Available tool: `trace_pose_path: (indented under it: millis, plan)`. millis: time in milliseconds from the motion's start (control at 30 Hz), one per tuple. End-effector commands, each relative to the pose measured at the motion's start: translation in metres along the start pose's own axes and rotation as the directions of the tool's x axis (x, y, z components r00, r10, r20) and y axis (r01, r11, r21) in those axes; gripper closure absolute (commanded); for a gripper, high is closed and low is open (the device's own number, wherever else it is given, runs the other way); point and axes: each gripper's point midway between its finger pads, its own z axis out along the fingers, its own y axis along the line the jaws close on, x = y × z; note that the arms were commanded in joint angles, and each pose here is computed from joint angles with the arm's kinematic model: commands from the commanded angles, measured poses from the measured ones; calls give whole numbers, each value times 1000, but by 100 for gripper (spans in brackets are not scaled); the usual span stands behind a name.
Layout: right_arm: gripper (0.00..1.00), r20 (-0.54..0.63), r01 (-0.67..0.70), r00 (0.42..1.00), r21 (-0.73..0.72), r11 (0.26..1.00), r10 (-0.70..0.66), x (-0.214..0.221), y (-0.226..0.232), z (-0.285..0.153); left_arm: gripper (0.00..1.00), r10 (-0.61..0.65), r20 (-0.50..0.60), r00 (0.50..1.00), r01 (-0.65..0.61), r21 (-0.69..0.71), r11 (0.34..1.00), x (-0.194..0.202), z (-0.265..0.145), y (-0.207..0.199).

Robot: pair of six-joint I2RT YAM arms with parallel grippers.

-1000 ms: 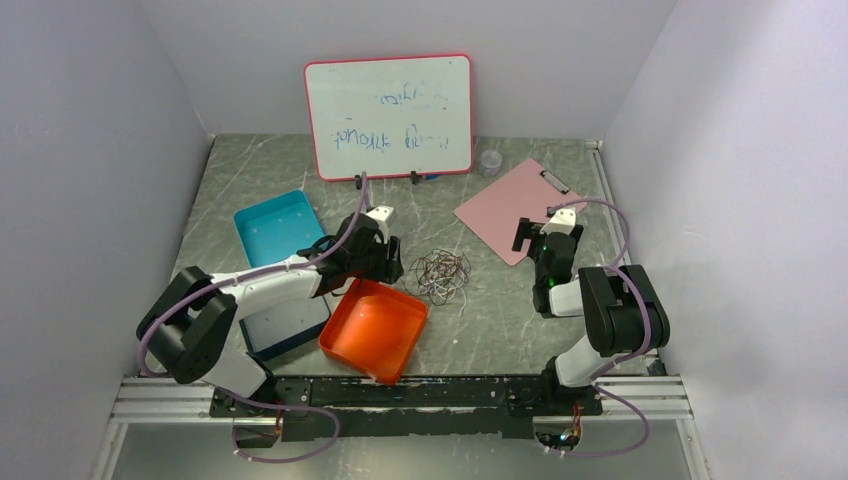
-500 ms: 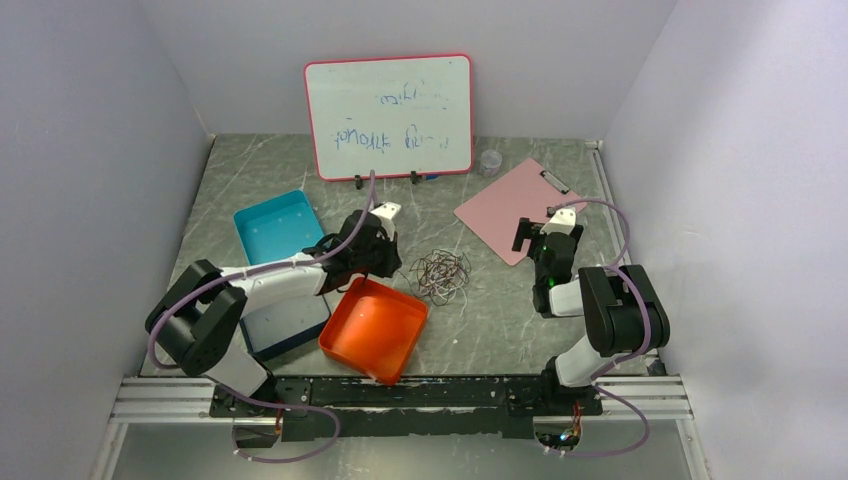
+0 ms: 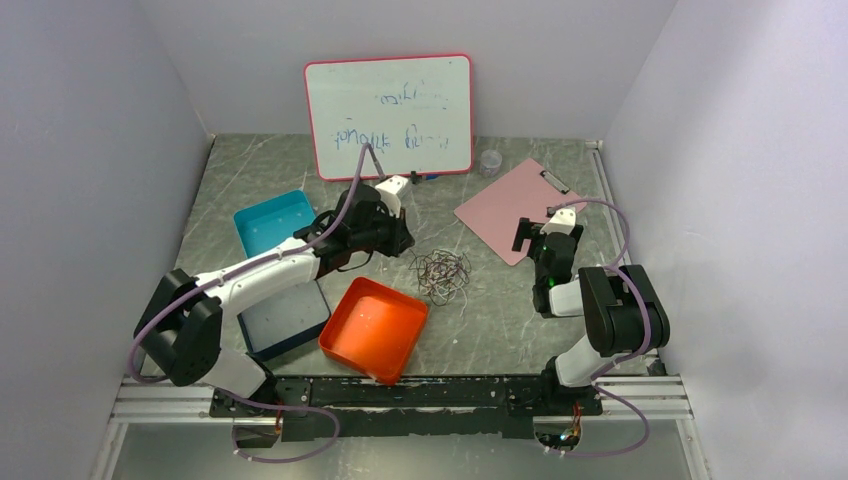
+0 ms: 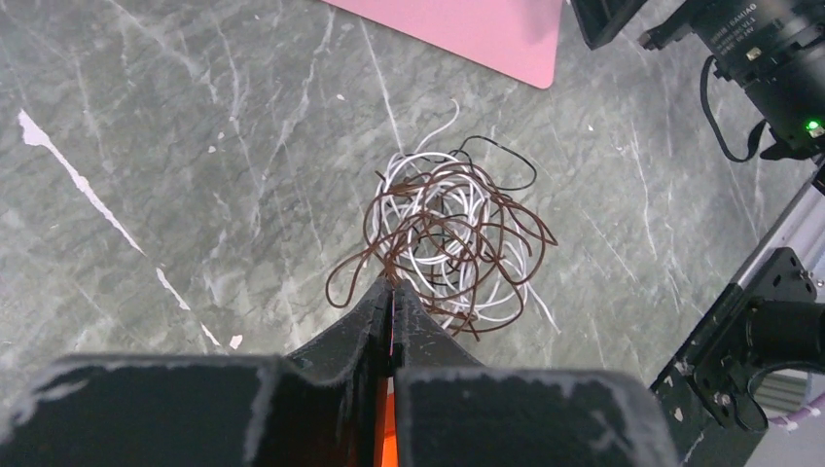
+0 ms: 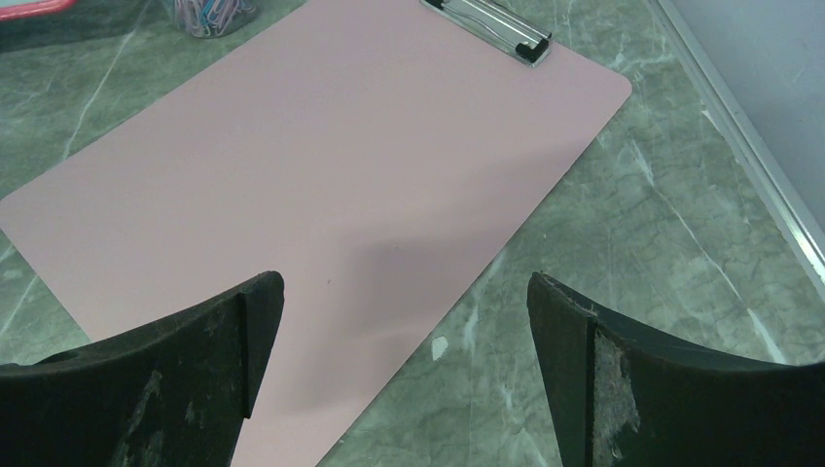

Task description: Untangle the cables

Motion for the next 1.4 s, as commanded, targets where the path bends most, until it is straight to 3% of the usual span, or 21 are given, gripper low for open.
trace_pose_path:
  millis: [0, 400, 667, 1000, 1367]
  plan:
    - [0, 19, -9, 1000, 6, 1000, 9, -6, -2, 3, 93, 23, -13, 1000, -22, 76, 997, -9, -10, -16]
    - [0, 18, -10, 1000, 6, 1000, 9, -6, -2, 3, 93, 15, -13, 1000, -14, 115, 993, -12, -20, -26]
    - [0, 19, -10, 1000, 6, 1000, 10, -6, -2, 3, 93, 69, 53, 996, -74, 109, 991, -52, -46, -37]
    - [0, 17, -10, 1000, 7, 1000, 9, -5, -3, 3, 93, 89, 80, 993, -95, 73, 993, -72, -57, -38]
    - [0, 18, -9, 1000, 6, 1000, 9, -5, -2, 3, 93, 187, 122, 975, -191, 22, 981, -131, -73, -47]
